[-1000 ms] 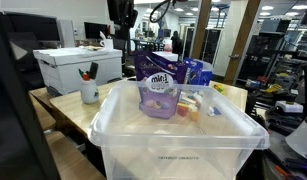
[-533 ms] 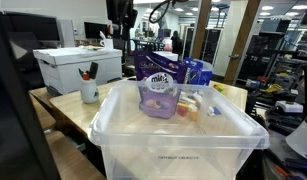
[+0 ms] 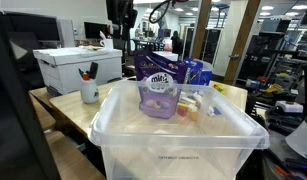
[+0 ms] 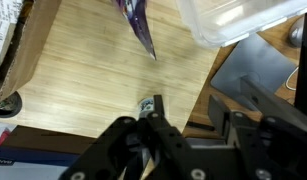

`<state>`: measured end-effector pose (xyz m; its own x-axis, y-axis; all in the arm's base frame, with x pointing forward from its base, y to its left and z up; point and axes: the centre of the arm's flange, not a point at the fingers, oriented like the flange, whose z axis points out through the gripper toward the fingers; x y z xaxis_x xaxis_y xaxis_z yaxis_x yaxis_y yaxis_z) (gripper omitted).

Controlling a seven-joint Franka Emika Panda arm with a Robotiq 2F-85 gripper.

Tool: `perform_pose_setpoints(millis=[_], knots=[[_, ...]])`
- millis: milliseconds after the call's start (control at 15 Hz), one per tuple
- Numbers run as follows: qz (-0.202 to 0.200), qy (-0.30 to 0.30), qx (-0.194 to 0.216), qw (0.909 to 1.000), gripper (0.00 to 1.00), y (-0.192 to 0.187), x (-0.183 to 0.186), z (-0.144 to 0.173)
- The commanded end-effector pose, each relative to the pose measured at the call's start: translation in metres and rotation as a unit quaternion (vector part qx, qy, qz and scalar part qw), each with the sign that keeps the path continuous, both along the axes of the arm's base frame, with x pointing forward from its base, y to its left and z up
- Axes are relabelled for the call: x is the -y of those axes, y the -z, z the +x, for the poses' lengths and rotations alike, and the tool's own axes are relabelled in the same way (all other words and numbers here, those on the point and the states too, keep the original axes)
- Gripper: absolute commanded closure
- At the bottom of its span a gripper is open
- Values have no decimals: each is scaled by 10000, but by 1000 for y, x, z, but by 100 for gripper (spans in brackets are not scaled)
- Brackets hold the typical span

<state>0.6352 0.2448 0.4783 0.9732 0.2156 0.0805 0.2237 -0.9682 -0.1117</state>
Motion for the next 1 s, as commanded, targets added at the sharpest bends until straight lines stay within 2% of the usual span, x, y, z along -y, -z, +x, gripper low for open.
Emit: perform_pose_setpoints(millis=[0, 133, 200, 333, 467, 733, 933], knots=[[0, 0, 0, 10000, 49, 0, 0, 0], [0, 0, 0, 10000, 49, 0, 0, 0], [0, 0, 0, 10000, 24, 0, 0, 0], [-82, -173, 76, 9998, 20, 3, 1, -1], [-259, -198, 48, 9995, 3, 8, 17, 2], [-276, -473, -137, 9984, 0, 16, 44, 1], [-376, -414, -511, 9971, 0, 33, 51, -4]])
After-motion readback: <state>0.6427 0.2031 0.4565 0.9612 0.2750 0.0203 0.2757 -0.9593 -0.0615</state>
